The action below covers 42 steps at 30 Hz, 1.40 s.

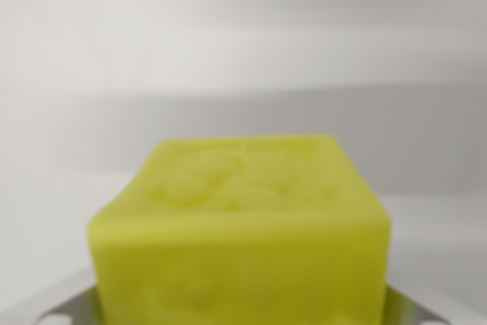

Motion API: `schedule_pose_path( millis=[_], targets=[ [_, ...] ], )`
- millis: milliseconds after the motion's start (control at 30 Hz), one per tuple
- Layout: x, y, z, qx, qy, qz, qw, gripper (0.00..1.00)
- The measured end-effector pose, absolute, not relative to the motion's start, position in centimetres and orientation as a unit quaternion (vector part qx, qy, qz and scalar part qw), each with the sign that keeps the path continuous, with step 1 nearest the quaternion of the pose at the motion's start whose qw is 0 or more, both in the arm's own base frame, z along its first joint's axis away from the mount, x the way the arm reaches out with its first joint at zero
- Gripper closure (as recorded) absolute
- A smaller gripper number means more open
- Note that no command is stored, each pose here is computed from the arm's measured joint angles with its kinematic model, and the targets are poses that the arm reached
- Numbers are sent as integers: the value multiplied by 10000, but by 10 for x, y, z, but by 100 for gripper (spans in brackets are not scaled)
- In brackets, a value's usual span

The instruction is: Pick yellow cube

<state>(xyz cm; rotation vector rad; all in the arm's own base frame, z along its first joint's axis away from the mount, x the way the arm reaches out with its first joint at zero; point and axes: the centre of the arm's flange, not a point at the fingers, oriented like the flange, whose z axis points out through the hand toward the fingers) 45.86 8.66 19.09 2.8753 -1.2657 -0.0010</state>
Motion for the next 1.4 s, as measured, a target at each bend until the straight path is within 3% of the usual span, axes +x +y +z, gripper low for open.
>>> schedule_pose_path(
  millis=[1400],
  targets=[
    [458, 87, 296, 9153, -4028, -8, 1, 100]
  ],
)
